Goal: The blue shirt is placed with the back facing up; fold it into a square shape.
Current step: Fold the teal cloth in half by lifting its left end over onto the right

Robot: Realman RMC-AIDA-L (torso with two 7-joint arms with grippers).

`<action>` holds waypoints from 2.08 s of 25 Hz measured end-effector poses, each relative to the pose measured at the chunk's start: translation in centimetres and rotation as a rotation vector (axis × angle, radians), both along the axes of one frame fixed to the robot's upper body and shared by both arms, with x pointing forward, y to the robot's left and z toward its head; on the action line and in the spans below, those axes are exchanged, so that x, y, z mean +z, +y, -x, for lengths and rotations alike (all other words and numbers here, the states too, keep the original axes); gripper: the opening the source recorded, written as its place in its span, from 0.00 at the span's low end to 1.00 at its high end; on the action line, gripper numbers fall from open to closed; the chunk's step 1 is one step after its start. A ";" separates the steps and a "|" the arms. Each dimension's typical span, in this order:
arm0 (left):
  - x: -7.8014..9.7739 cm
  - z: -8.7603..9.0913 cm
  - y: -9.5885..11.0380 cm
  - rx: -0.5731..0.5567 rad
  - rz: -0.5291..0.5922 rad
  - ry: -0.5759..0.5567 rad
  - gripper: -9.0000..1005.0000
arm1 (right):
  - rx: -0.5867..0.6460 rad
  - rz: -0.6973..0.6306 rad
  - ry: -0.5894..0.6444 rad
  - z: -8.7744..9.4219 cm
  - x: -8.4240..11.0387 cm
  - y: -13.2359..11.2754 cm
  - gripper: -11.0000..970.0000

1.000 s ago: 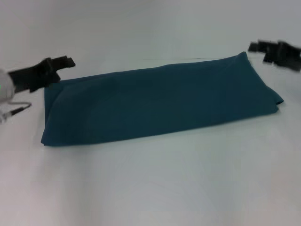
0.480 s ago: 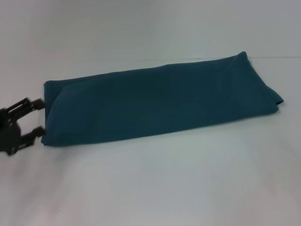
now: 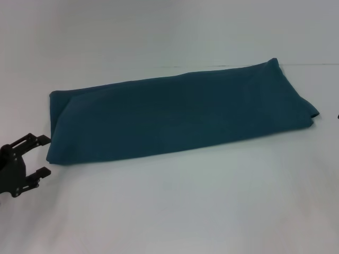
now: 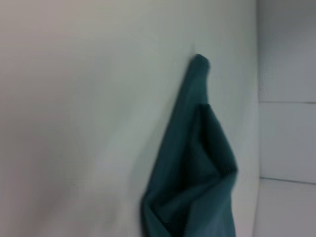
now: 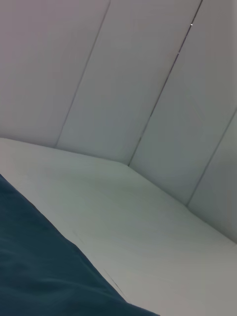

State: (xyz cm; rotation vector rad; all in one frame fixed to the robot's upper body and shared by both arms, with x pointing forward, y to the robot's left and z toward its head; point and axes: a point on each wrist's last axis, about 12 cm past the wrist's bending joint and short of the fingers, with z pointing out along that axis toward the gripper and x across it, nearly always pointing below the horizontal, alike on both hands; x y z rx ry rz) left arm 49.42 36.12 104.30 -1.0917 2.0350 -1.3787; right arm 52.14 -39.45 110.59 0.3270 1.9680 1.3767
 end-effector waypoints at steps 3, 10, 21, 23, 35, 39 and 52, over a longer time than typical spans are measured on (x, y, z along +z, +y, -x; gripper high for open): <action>-0.5 -0.3 -0.3 0.015 -0.004 0.014 0.86 | -0.012 0.005 0.001 0.0 -0.1 -0.2 0.80; -0.8 -1.5 -1.3 0.017 -0.025 0.023 0.86 | -0.037 0.008 0.006 0.0 -0.3 -0.4 0.80; -1.0 -3.7 -2.9 0.003 -0.059 0.029 0.86 | -0.047 0.001 -0.003 0.2 -0.2 -0.8 0.80; -0.9 -4.0 -3.1 0.001 -0.066 0.025 0.86 | -0.055 -0.002 -0.006 0.2 -0.1 -1.0 0.80; -0.9 -5.1 -3.9 -0.022 -0.099 0.026 0.86 | -0.074 -0.013 -0.014 0.0 -0.1 -1.0 0.80; -0.7 -4.4 -3.3 -0.026 -0.087 0.021 0.86 | -0.077 -0.018 -0.013 0.0 -0.1 -1.0 0.80; -1.3 -2.7 -2.1 0.026 -0.067 0.045 0.86 | -0.085 -0.028 -0.013 0.0 -0.1 -1.0 0.80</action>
